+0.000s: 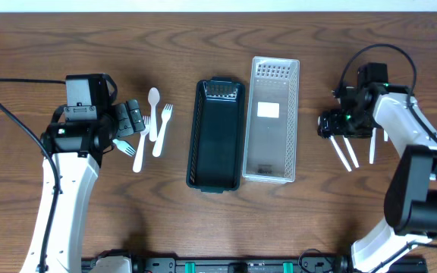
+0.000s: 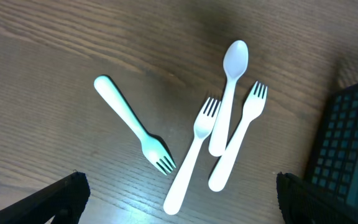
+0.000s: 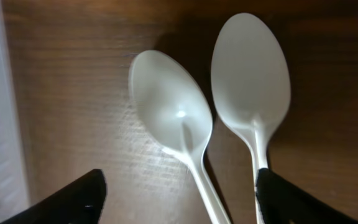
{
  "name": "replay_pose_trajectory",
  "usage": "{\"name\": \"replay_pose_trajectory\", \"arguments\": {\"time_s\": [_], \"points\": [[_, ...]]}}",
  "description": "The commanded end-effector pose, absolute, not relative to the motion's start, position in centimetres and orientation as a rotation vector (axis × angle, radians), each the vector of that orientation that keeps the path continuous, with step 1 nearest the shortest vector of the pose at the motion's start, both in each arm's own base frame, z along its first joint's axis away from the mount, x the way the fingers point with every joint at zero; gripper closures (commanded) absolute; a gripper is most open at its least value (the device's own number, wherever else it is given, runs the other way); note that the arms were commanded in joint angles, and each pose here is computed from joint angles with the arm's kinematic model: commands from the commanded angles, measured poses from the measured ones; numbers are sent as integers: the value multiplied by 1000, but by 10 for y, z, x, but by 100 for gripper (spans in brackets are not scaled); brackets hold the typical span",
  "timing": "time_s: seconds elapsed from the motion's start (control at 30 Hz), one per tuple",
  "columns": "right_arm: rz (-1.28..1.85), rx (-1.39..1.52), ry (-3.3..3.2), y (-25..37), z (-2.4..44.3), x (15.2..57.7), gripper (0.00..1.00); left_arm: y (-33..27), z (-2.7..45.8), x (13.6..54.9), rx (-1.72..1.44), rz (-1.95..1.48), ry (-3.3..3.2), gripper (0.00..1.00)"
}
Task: Pack container
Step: 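Grasp a white spoon with the right gripper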
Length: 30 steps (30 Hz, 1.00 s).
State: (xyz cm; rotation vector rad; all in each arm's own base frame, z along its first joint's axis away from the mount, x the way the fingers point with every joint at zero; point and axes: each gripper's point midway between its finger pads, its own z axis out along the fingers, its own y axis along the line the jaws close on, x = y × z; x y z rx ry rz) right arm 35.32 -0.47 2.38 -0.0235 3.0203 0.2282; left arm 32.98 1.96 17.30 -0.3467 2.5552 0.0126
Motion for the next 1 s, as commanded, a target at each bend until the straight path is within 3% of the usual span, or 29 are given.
{"name": "replay_pose_trajectory", "arguments": {"time_s": [0.0, 0.27, 0.43, 0.53, 0.67, 0.8, 0.87, 0.97], "points": [[211, -86, 3049, -3, 9, 355, 32, 21, 178, 333, -335, 15, 2549, 2], [157, -112, 3107, -2, -8, 349, 48, 21, 178, 333, -335, 15, 2549, 2], [90, -135, 3144, -4, -16, 344, 67, 21, 178, 333, -335, 15, 2549, 2], [-16, -99, 3163, -12, -17, 341, 69, 21, 178, 333, -335, 15, 2549, 2], [-46, -72, 3182, -12, -16, 337, 79, 21, 178, 333, -335, 15, 2549, 2], [-45, -41, 3194, -9, -12, 335, 87, 21, 178, 333, -335, 15, 2549, 2], [-27, -49, 3188, -5, -5, 338, 97, 21, 178, 333, -335, 15, 2549, 2], [-8, -8, 3158, -1, 17, 348, 99, 21, 178, 333, -335, 15, 2549, 2]]}}
